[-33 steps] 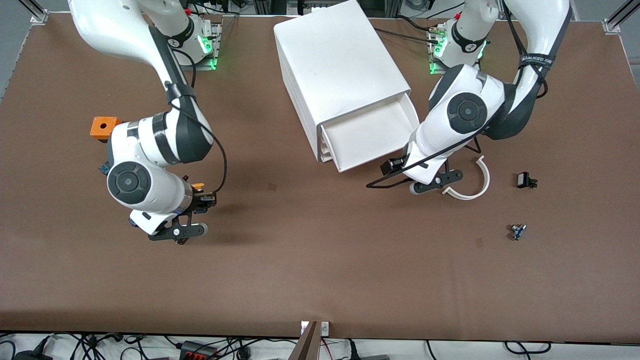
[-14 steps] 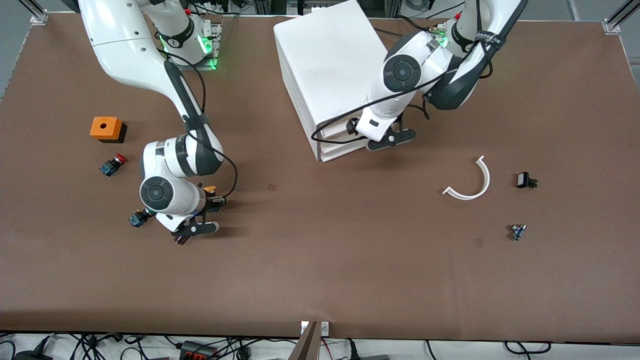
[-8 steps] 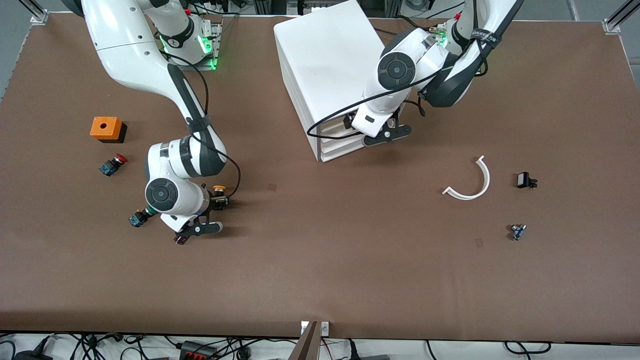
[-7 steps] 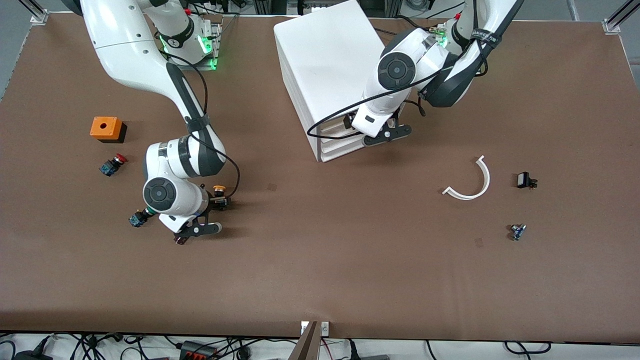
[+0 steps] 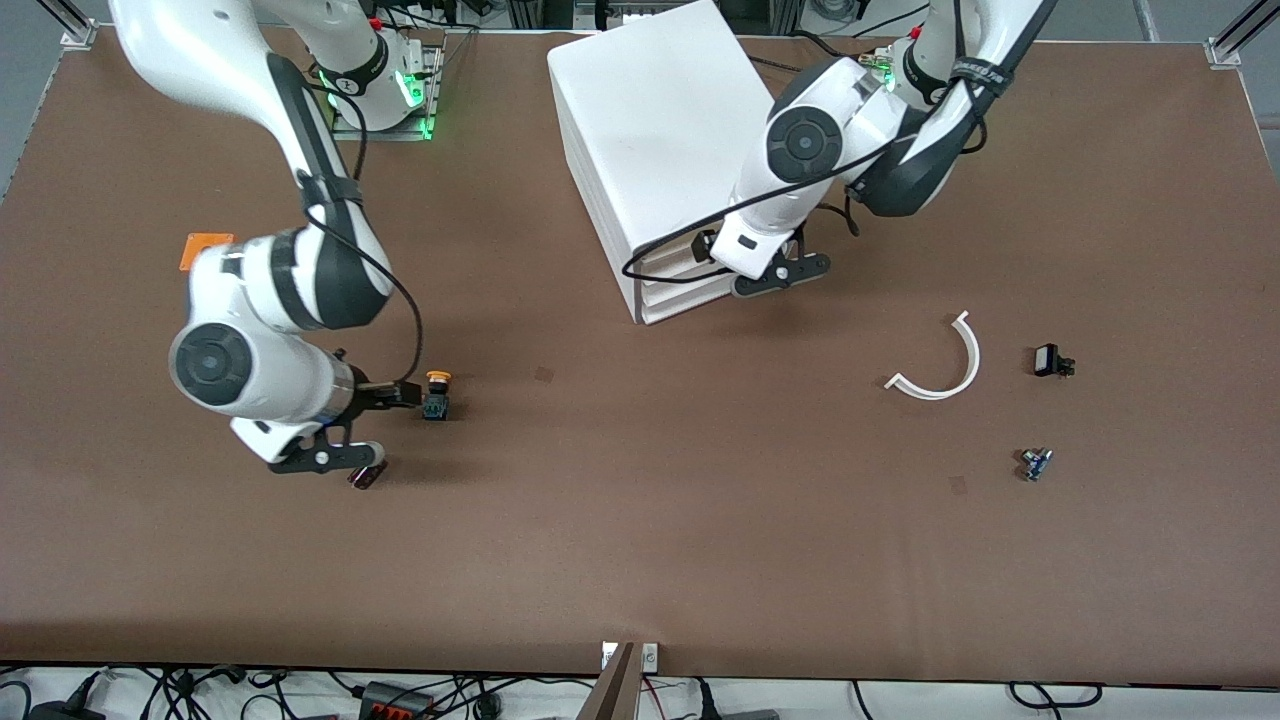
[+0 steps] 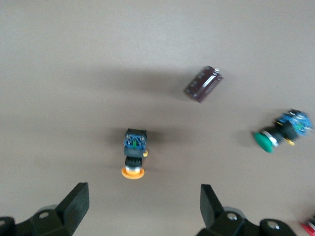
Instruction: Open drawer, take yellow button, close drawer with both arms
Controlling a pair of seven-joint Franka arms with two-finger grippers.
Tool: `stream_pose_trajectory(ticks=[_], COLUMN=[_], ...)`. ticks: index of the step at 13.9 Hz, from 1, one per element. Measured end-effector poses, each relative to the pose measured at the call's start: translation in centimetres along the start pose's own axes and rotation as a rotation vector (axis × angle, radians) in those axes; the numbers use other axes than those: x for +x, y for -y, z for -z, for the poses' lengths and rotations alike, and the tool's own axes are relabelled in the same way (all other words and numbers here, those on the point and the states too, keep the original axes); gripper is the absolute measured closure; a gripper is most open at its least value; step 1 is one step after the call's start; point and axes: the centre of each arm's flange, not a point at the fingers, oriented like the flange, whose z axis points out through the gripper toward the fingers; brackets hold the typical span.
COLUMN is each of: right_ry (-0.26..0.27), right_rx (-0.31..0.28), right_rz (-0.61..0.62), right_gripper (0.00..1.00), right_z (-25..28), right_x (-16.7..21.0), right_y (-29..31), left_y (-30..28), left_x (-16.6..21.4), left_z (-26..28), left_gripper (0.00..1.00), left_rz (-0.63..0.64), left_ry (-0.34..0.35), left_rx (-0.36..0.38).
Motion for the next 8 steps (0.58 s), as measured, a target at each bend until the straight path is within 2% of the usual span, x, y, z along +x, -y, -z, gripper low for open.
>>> stream_pose_trajectory(ticks=[4,8], right_ry=[-0.015,-0.062], right_rx=[-0.002,-0.004], right_rz=[-0.053,-0.119], right_gripper=[0.0,0.0], right_z=[7.8,13.4], right_x=[-2.0,-3.9], right_y=[-3.9,-8.4], left_y=[5.7,11.3], left_x=[7.5,12.0], left_z=[6.7,11.4], left_gripper=[0.0,0.0], left_rz=[-0.076,-0.267], left_ry=[-0.046,-0.106], left_rx=[-0.029,0.078])
